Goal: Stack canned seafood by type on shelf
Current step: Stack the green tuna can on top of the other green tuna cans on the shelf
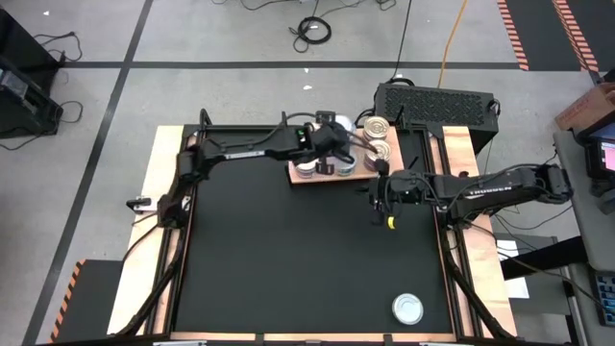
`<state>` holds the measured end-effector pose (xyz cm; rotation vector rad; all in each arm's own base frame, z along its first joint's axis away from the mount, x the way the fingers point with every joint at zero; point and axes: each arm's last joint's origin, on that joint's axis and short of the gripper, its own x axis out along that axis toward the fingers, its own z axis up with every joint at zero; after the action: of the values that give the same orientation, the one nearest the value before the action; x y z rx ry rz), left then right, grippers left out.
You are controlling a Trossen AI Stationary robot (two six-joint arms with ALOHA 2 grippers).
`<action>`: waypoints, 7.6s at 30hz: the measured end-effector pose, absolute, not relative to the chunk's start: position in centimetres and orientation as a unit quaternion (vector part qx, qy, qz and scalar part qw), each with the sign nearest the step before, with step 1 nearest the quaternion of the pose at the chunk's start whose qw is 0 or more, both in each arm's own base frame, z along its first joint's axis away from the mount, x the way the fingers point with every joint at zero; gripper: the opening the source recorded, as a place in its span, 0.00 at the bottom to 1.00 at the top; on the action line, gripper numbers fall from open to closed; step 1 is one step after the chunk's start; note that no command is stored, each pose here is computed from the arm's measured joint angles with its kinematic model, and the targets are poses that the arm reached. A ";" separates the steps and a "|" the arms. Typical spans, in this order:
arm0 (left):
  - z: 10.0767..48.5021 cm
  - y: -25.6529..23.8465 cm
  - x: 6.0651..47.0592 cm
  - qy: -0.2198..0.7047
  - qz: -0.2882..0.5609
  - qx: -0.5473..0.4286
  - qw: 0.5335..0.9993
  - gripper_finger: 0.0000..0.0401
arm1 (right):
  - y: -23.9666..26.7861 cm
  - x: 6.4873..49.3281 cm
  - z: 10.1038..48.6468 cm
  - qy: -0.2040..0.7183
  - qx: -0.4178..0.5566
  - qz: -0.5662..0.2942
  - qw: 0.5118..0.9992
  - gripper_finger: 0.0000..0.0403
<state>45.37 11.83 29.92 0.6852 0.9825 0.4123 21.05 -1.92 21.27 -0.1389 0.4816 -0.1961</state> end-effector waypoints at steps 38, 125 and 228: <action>24.8 18.1 47.0 0.463 0.159 0.289 0.823 0.00 | -5.4 20.3 20.9 0.263 -0.072 -0.131 0.953 0.00; 20.6 -12.3 39.7 0.051 -0.169 0.263 0.949 0.07 | 26.2 13.8 16.7 0.687 0.391 0.092 0.606 0.00; 25.0 -10.8 49.6 0.327 -0.136 0.514 0.781 0.00 | 18.1 13.3 20.0 0.548 0.179 -0.072 0.814 0.00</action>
<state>49.63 -10.83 24.99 1.1100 0.7062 -0.2934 13.32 18.15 20.05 0.3824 1.1705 -0.1539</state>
